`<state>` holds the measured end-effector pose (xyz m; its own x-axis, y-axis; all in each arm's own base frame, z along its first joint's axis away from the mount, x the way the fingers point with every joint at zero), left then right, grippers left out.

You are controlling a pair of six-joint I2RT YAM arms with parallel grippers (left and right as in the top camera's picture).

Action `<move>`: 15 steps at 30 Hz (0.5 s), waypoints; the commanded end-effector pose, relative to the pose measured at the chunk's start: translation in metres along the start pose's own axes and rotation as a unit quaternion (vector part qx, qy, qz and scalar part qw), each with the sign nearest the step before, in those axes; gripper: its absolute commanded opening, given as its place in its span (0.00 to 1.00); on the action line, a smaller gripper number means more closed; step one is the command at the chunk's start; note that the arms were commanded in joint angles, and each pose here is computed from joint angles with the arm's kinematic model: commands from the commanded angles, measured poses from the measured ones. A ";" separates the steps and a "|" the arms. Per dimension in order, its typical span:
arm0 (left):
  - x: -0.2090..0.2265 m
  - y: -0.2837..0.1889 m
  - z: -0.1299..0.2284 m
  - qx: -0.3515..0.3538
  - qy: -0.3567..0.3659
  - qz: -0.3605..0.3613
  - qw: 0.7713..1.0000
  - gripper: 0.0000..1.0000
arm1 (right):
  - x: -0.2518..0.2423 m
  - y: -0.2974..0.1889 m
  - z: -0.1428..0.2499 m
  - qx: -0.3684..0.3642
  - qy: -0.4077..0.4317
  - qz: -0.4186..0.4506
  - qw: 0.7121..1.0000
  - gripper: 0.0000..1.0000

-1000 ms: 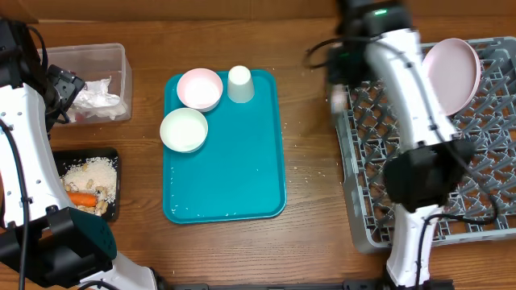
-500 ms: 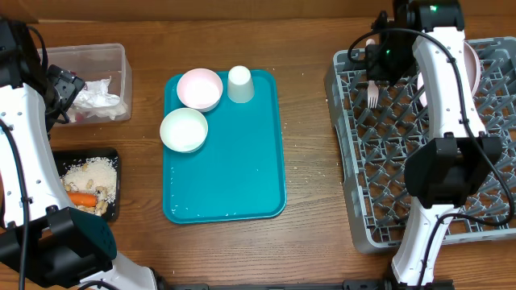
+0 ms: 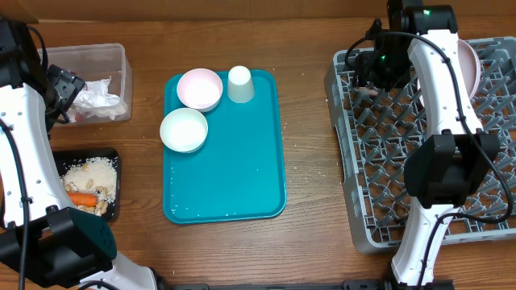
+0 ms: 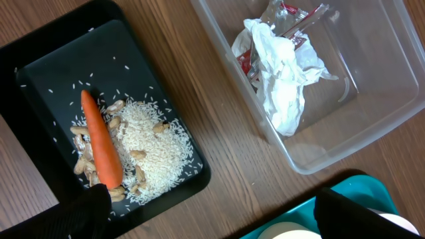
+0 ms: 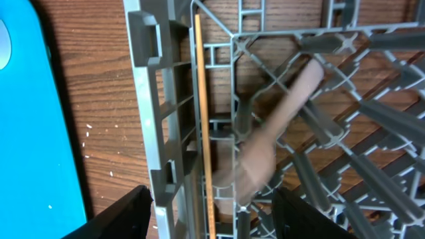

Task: Sort waste into correct bins and load items into the dishwasher rack
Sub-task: 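Carry the fork with the right gripper and release it in the rack, then swing the right gripper back over the bowls on the teal tray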

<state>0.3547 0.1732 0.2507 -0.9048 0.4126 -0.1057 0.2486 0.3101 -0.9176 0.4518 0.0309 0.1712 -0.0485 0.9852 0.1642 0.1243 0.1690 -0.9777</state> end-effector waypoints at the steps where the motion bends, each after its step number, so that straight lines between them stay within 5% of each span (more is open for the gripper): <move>1: 0.001 -0.002 -0.003 -0.008 0.005 -0.003 1.000 1.00 | 0.008 -0.010 0.000 -0.012 0.002 -0.010 1.000 0.62; 9: 0.001 -0.002 -0.003 -0.008 0.005 -0.003 1.000 1.00 | 0.028 -0.031 0.007 -0.023 0.010 -0.035 0.999 0.61; 15: 0.001 -0.002 -0.003 -0.008 0.005 -0.003 1.000 1.00 | 0.097 -0.069 0.019 -0.059 -0.058 -0.116 0.990 0.60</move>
<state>0.3547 0.1733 0.2507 -0.9048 0.4125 -0.1055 0.2485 0.3105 -0.9175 0.4369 0.0729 0.1973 -0.0787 0.9608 0.2660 0.1272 0.2743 -0.9532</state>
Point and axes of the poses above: each gripper's point midway between its finger pads, its own y axis out along the fingers, its own x axis along the line the jaws close on, z = x × y, the point moved 3 cm from there along -y, back along the fingers
